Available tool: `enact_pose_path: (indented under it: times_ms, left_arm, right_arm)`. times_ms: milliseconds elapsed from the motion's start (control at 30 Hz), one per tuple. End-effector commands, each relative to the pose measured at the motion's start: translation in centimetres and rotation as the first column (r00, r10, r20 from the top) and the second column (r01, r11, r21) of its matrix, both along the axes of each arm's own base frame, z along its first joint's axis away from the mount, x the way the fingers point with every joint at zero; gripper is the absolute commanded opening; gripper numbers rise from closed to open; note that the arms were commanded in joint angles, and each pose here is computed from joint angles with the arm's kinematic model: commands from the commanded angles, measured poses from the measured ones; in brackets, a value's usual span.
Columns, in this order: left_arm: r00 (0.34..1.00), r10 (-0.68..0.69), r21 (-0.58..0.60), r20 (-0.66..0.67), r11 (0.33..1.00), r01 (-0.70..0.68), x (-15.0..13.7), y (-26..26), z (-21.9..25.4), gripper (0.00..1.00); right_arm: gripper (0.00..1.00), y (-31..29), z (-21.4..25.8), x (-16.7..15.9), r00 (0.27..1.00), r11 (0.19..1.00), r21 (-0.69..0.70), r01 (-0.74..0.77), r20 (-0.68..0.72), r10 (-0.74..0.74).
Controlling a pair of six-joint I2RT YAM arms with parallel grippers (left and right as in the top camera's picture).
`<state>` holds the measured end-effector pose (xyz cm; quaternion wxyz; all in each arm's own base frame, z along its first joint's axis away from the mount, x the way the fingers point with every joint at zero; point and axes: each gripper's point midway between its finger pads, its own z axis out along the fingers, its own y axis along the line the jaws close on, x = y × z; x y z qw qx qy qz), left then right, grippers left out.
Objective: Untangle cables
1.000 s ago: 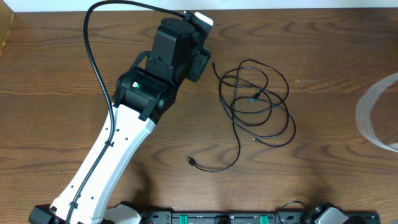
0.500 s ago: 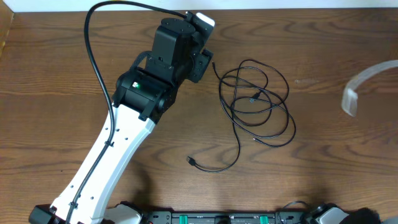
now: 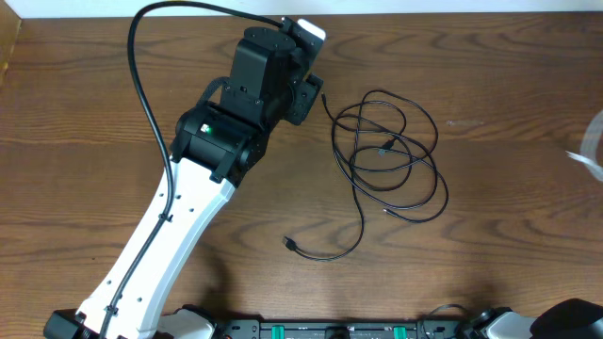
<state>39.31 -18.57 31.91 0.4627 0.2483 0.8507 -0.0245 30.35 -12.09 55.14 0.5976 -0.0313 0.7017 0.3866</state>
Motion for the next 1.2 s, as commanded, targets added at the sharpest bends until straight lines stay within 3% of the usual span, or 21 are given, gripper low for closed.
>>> enact_pose_path:
  times_ms: [0,167,333,533,800,1067,1167]
  left_arm:
    - [1.000,-0.003,-0.024,0.018,1.000,0.004,-0.4,0.1,1.1,0.61]
    - [1.000,-0.026,-0.041,0.010,0.999,0.026,-0.6,-0.3,1.1,0.61]
    - [1.000,-0.026,-0.045,0.008,0.999,0.027,-0.6,-0.4,1.0,0.61]
    - [1.000,-0.027,-0.046,0.008,0.999,0.027,-0.6,-0.4,1.1,0.61]
    - [1.000,-0.017,-0.060,0.003,0.998,0.017,-0.6,-0.4,1.0,0.61]
    - [1.000,-0.017,-0.060,0.003,0.998,0.017,-0.6,-0.4,1.1,0.61]
    - [1.000,-0.017,-0.061,0.006,0.998,0.017,-0.6,-0.4,1.1,0.61]
  right_arm:
    - [0.02,0.6,0.9,-0.6,0.997,0.995,0.099,-0.001,-0.073,0.008]
    - [0.01,-0.1,0.4,0.0,0.988,0.978,0.210,0.009,-0.154,0.024]
    - [0.02,-0.6,0.0,0.4,0.985,0.972,0.233,0.010,-0.173,0.031]
    - [0.02,0.6,1.1,-0.3,0.997,0.995,0.096,-0.016,-0.075,0.023]
    - [0.02,0.6,1.1,-0.3,0.999,0.999,0.047,-0.017,-0.039,0.019]
    - [0.02,0.0,1.0,0.2,0.985,0.965,0.260,0.015,-0.169,0.030]
    - [0.02,0.9,1.2,0.4,0.985,0.965,0.262,-0.008,-0.166,0.053]
